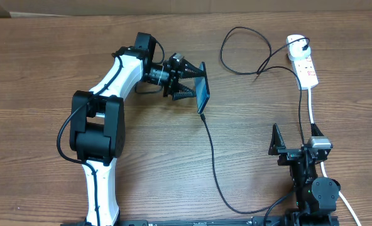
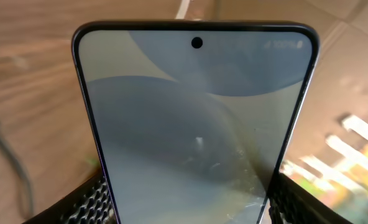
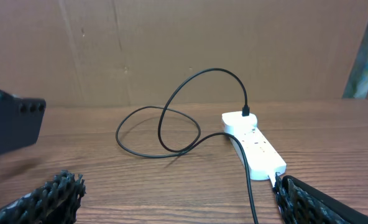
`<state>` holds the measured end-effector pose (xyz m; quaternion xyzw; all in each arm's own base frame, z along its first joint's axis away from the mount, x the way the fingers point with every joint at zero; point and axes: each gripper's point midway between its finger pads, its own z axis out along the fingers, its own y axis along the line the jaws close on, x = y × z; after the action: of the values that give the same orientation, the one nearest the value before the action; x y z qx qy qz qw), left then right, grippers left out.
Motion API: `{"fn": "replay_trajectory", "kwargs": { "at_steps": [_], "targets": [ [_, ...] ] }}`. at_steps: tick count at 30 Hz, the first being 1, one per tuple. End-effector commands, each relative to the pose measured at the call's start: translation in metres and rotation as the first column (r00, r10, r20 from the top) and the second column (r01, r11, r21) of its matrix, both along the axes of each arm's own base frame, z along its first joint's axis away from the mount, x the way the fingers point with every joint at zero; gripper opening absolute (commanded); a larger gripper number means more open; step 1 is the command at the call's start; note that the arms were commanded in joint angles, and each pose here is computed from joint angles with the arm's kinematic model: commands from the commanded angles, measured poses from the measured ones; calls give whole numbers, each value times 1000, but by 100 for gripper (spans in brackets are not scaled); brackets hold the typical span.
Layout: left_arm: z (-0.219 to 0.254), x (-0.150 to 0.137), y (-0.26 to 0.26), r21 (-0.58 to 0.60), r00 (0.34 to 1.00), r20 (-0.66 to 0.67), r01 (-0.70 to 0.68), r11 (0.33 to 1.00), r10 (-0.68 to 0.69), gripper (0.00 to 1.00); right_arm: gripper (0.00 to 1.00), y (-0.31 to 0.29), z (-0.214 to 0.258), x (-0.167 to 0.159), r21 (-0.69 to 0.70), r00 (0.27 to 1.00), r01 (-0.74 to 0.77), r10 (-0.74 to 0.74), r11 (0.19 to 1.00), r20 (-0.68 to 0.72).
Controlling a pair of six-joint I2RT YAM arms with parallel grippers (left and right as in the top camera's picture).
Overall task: Plug charger to phone and switch on socket
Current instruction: 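Lift the phone with the left gripper and tilt it upright, then move the right gripper toward the phone held by the left gripper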
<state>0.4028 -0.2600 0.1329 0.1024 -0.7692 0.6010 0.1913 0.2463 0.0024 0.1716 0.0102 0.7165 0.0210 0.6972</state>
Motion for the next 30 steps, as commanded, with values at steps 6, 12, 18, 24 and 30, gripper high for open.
{"fn": "replay_trajectory", "kwargs": {
  "at_steps": [6,12,18,24,30],
  "targets": [
    [35,-4,1,-194,991,-126,11,981,-36,57,100,1,-2,0,-5,1000,-3,3,1000,3],
    [35,-4,1,-160,958,-284,-16,987,-31,58,100,1,-2,0,-5,1000,-3,3,1000,3],
    [35,-3,1,-147,941,-337,-24,989,-27,57,100,1,-2,0,-5,1000,-3,3,1000,3],
    [35,-1,5,-148,942,-336,-34,988,-17,57,100,1,-2,0,-5,1000,-3,3,1000,3],
    [35,3,10,-148,942,-336,-48,988,-5,56,100,1,-2,0,-5,1000,-3,3,1000,3]
  ]
}}
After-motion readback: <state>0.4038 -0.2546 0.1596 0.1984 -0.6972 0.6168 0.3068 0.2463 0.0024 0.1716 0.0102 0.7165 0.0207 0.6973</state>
